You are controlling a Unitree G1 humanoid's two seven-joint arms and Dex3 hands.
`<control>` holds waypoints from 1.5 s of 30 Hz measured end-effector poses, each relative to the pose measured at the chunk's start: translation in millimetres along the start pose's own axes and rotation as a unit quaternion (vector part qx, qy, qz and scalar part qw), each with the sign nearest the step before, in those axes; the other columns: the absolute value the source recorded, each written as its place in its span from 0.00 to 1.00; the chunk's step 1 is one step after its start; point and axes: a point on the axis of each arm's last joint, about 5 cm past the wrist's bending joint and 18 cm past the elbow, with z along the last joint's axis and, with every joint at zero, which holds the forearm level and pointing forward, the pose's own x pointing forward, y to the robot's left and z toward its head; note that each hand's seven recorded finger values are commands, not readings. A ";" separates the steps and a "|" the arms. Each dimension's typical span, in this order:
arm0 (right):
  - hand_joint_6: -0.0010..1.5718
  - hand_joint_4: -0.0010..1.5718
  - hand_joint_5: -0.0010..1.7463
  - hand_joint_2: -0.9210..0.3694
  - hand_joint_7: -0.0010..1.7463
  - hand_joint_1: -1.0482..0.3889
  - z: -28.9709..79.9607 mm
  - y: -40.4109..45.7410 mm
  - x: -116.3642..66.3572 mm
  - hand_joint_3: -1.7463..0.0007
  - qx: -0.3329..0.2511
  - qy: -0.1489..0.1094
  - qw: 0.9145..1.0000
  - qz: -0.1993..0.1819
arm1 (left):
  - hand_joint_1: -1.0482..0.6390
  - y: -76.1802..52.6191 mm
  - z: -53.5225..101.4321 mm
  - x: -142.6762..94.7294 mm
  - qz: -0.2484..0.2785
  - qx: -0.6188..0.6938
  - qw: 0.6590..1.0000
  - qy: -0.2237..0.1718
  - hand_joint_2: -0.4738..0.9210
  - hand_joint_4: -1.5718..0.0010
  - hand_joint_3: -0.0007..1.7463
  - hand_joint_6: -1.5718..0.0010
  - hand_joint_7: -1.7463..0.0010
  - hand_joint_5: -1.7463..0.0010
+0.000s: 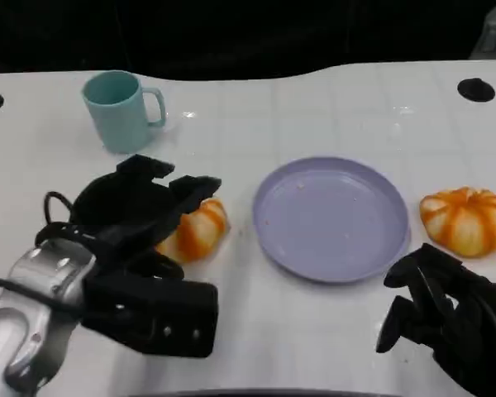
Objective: Grasp the bread from the table and place it into the plate.
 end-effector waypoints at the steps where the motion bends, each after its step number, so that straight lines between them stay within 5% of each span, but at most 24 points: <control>1: 0.31 0.40 1.00 0.00 0.93 0.42 0.1 0.1 0.0 0.77 0.000 0.000 1.000 0.000 | 0.33 -1.9 0.6 4.8 -0.006 -0.003 1.000 0.006 0.93 1.00 0.00 0.84 0.99 0.77; 17: 0.32 0.41 1.00 0.00 0.92 0.42 1.1 -0.3 -2.9 0.78 0.002 0.003 1.000 -0.001 | 0.30 -26.0 7.7 60.5 -0.083 -0.020 0.991 0.106 0.93 1.00 0.00 0.85 1.00 0.79; 30: 0.32 0.41 1.00 0.00 0.92 0.42 1.2 -2.0 -6.4 0.78 0.007 0.001 1.000 -0.003 | 0.29 -48.1 7.1 79.4 -0.122 -0.025 0.983 0.138 0.94 0.98 0.00 0.84 1.00 0.83; 40: 0.32 0.41 1.00 0.00 0.92 0.41 1.0 -2.7 -7.2 0.78 0.009 0.001 1.000 0.002 | 0.40 -53.0 8.8 82.3 -0.114 -0.023 0.983 0.144 0.96 0.80 0.00 0.76 0.99 0.89; 41: 0.32 0.41 1.00 0.00 0.92 0.41 1.0 -2.7 -7.2 0.78 0.009 0.001 1.000 0.002 | 0.44 -53.7 8.8 82.1 -0.111 -0.022 0.983 0.144 0.97 0.68 0.00 0.68 0.97 0.86; 42: 0.32 0.41 1.00 0.00 0.92 0.41 1.0 -2.7 -7.2 0.78 0.009 0.001 1.000 0.002 | 0.46 -54.8 8.6 81.7 -0.102 -0.024 0.984 0.143 0.98 0.55 0.01 0.48 0.95 0.62; 43: 0.32 0.41 1.00 0.00 0.92 0.41 1.0 -2.7 -7.3 0.78 0.009 0.001 1.000 0.002 | 0.45 -56.2 8.5 81.1 -0.089 -0.030 0.986 0.138 0.98 0.51 0.01 0.37 0.95 0.41; 45: 0.32 0.41 1.00 0.00 0.92 0.41 0.7 -3.1 -7.9 0.78 0.010 0.002 1.000 0.001 | 0.45 -58.3 7.2 79.5 -0.055 -0.039 0.990 0.128 0.99 0.48 0.02 0.27 0.96 0.16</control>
